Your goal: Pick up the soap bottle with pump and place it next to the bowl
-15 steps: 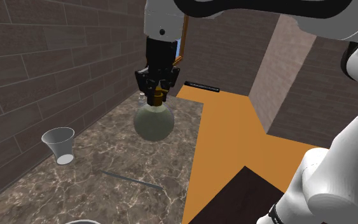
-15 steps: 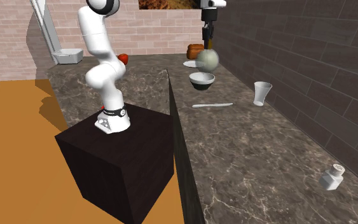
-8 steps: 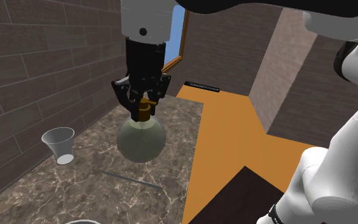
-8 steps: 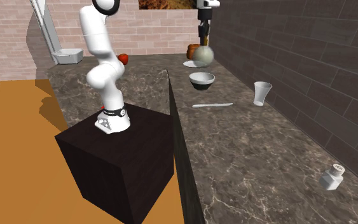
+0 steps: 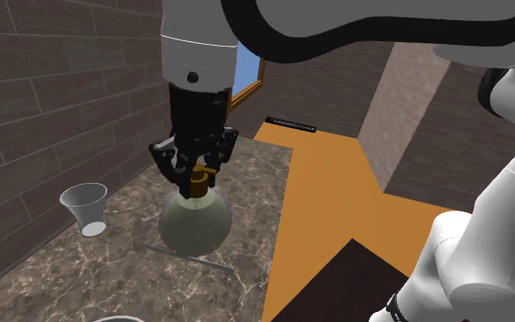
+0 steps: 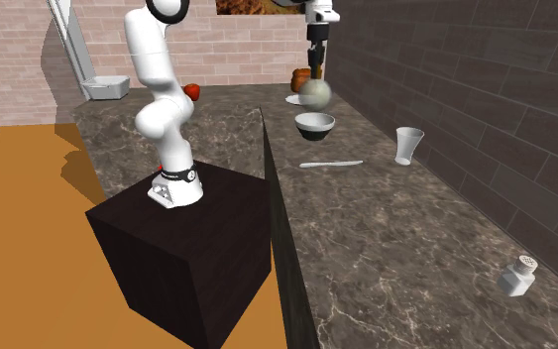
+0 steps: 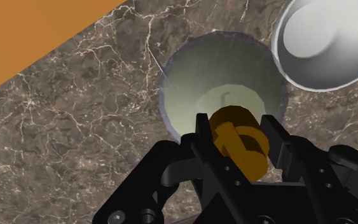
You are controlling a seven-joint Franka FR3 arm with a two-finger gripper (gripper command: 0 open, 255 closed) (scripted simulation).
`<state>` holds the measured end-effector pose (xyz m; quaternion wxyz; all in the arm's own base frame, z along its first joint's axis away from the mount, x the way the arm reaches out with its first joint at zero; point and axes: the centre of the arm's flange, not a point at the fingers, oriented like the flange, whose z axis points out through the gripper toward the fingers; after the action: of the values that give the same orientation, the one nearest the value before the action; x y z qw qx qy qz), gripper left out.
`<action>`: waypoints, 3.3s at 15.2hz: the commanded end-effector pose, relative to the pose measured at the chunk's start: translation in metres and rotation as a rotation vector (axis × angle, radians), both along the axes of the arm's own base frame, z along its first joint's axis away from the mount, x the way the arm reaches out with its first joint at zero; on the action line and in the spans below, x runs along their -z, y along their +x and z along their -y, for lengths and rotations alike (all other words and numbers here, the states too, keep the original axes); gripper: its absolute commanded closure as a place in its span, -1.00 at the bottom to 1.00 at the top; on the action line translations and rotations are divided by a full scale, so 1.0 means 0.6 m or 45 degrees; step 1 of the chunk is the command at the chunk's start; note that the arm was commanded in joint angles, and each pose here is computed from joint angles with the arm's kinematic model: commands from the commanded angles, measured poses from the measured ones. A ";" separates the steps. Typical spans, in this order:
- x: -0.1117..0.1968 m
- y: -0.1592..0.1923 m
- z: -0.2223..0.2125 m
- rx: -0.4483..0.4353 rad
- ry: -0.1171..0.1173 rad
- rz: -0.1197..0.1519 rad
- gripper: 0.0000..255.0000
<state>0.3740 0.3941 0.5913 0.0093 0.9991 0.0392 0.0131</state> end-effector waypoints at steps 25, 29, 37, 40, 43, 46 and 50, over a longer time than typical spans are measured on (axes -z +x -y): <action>0.228 0.001 0.002 0.000 0.001 0.001 1.00; 0.263 0.001 0.002 0.000 0.001 0.001 1.00; 0.329 0.001 0.002 0.000 0.001 0.001 1.00; 0.329 0.001 0.002 0.000 0.001 0.001 1.00; 0.329 0.001 0.002 0.000 0.001 0.001 1.00; 0.329 0.001 0.001 0.000 0.001 0.001 -1.00; 0.329 0.001 0.002 0.000 0.001 0.001 -1.00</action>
<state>0.3745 0.3932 0.3940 0.0091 0.9991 0.0391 0.0135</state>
